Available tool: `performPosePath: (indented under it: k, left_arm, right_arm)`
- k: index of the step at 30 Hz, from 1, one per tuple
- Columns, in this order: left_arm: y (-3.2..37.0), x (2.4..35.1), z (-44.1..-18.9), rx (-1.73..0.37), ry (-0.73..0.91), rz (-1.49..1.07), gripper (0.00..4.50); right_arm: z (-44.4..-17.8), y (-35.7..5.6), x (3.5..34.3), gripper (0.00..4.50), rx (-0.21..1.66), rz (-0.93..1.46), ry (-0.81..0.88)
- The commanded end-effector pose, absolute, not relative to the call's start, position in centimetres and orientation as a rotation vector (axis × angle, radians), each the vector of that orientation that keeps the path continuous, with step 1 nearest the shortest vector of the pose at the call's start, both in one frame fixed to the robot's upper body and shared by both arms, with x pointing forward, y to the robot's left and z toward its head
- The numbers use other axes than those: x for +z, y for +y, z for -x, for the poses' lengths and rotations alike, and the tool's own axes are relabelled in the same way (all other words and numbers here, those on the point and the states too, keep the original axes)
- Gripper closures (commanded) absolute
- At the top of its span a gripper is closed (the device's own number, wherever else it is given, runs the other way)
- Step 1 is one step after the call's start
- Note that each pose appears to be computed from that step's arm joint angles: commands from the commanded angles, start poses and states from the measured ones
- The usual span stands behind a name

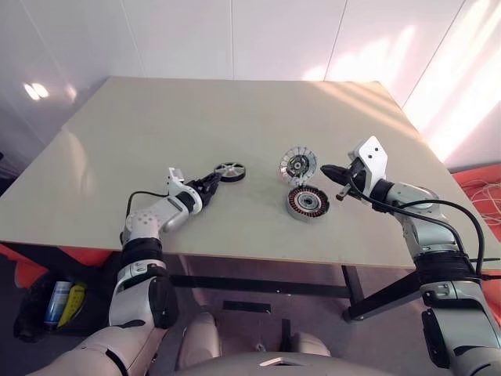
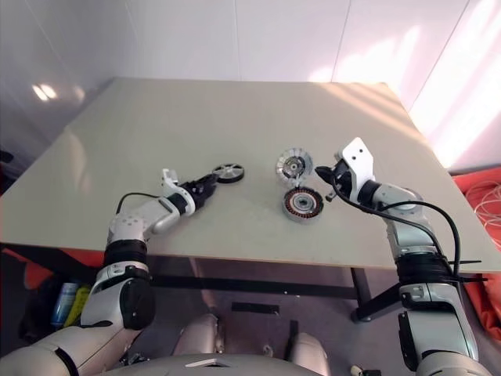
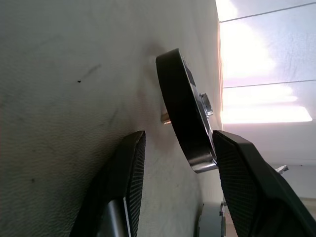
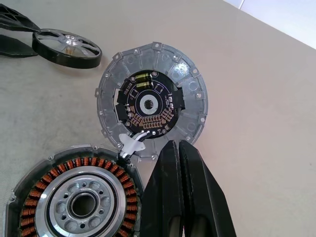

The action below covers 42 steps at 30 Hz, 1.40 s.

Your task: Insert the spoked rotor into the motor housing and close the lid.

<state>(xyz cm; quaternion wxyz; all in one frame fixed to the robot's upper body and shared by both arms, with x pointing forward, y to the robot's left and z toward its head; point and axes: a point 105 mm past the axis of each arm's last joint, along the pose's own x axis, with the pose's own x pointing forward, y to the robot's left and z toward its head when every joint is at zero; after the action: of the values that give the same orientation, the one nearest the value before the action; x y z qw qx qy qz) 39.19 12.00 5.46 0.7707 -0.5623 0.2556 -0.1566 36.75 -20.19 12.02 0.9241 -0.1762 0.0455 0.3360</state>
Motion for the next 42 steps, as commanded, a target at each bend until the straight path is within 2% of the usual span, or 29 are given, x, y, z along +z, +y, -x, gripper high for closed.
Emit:
performPosePath:
  k: [1,9,17,20,24,25,33,42]
  left_arm:
    - [11.5,5.9,-39.7,-0.367,0.543,1.257,2.20]
    - [9.9,7.5,-40.1,-0.475,0.508,1.348,2.20]
    - [9.6,7.6,-40.9,-0.448,0.494,1.370,2.20]
    - [9.9,7.2,-41.1,-0.418,0.495,1.368,2.79]
    - [9.9,6.8,-41.1,-0.397,0.508,1.361,4.02]
    - [9.9,6.7,-41.1,-0.396,0.512,1.360,4.13]
    - [9.6,6.6,-41.0,-0.410,0.523,1.341,4.13]
    - [8.8,10.3,-38.8,-0.692,0.504,1.360,4.13]
  right_arm:
    - [-36.8,-20.0,14.2,4.48,0.688,0.373,0.017]
    - [-36.8,-19.8,13.9,4.48,0.696,0.377,0.025]
    - [-36.7,-20.1,13.9,4.48,0.687,0.378,0.027]
    - [-36.7,-20.2,13.9,4.50,0.684,0.379,0.025]
    - [-36.7,-20.3,14.1,4.50,0.679,0.381,0.020]
    - [-36.7,-20.3,14.2,4.50,0.678,0.382,0.019]
    - [-36.7,-20.7,14.7,4.50,0.669,0.387,0.011]
    - [-36.0,-25.2,14.5,4.50,0.587,0.449,0.104]
